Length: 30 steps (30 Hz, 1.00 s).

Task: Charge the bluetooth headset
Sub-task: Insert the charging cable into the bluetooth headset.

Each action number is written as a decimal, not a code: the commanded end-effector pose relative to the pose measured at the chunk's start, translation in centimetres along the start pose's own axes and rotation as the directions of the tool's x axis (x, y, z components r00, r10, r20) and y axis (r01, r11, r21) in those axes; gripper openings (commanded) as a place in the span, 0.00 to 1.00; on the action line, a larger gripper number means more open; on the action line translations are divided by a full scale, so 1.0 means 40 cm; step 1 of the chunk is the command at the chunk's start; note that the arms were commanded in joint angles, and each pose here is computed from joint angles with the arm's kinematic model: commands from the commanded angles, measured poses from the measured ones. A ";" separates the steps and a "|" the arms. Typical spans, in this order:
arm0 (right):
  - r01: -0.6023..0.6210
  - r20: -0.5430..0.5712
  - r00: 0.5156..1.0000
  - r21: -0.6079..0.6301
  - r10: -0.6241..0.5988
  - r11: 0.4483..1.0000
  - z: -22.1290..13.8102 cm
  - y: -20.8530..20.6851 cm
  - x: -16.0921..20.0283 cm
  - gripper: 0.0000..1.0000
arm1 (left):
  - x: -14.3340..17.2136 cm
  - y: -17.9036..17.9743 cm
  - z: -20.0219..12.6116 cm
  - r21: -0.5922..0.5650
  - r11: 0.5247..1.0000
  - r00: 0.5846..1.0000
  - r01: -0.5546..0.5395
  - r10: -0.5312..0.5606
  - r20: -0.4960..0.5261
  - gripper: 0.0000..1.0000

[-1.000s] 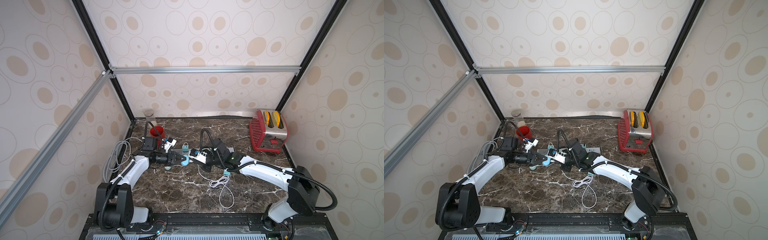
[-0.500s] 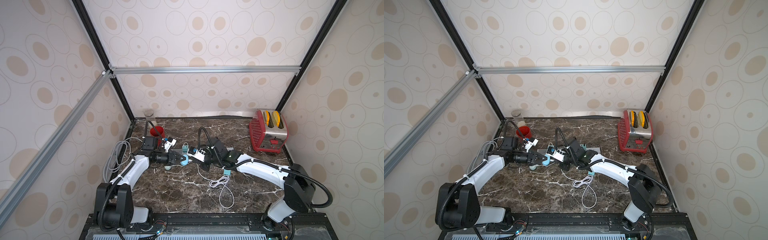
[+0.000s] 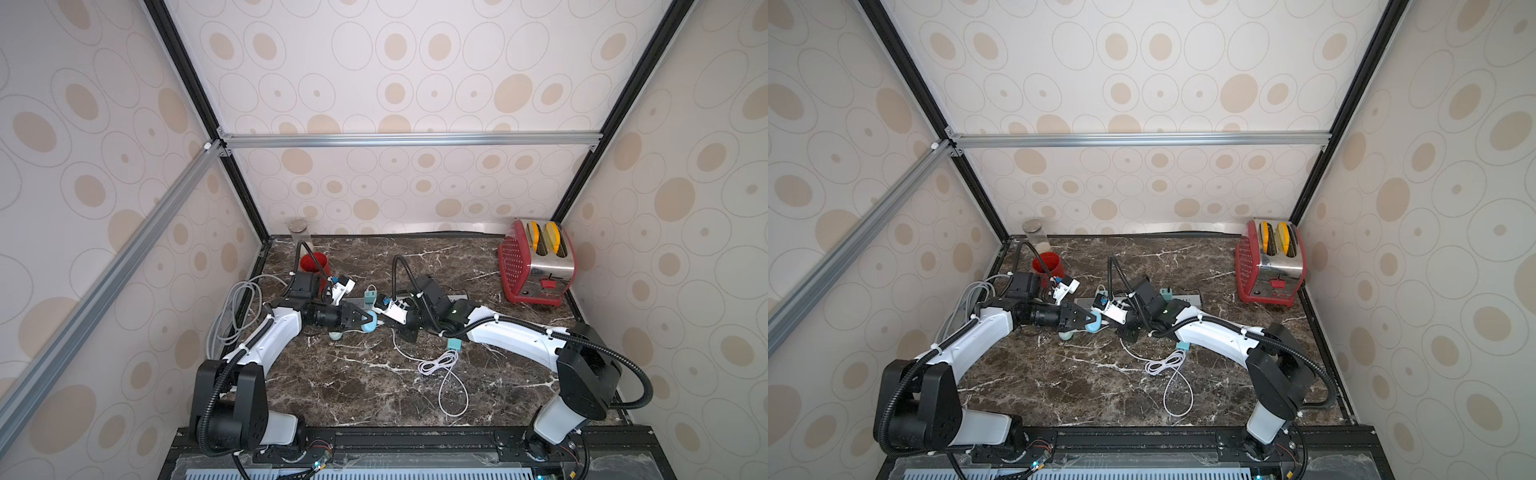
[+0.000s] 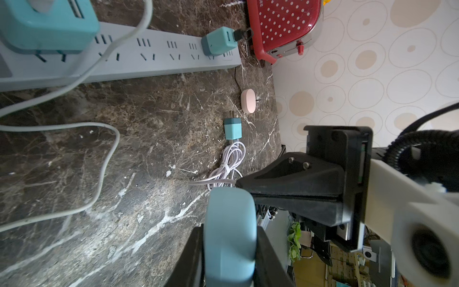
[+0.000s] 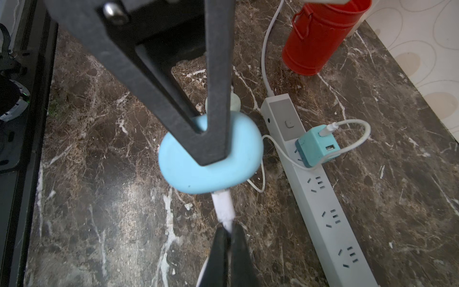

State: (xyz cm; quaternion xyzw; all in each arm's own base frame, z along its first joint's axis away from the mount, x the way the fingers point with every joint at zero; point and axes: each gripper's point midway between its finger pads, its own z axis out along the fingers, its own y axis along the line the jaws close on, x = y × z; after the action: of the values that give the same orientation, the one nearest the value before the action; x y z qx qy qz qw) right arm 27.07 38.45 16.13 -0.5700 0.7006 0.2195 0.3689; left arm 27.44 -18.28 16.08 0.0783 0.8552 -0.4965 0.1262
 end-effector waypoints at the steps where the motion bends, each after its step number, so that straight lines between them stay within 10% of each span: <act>1: 0.196 0.560 0.805 0.058 -0.194 0.979 -0.169 0.028 -0.431 0.00 | 0.082 -0.021 0.051 0.033 0.999 0.989 0.029 -0.024 -0.143 0.01; 30: 0.179 0.645 0.739 0.087 -0.193 0.980 -0.220 0.032 -0.531 0.00 | 0.121 -0.027 0.100 0.022 1.000 0.971 0.022 -0.016 -0.237 0.00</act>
State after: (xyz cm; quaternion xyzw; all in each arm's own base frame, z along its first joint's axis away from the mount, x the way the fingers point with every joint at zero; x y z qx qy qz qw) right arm 28.39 38.71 14.92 -0.5420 0.7353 0.2068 0.3504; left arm 28.46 -18.70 14.97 0.0883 0.8734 -0.4616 0.1277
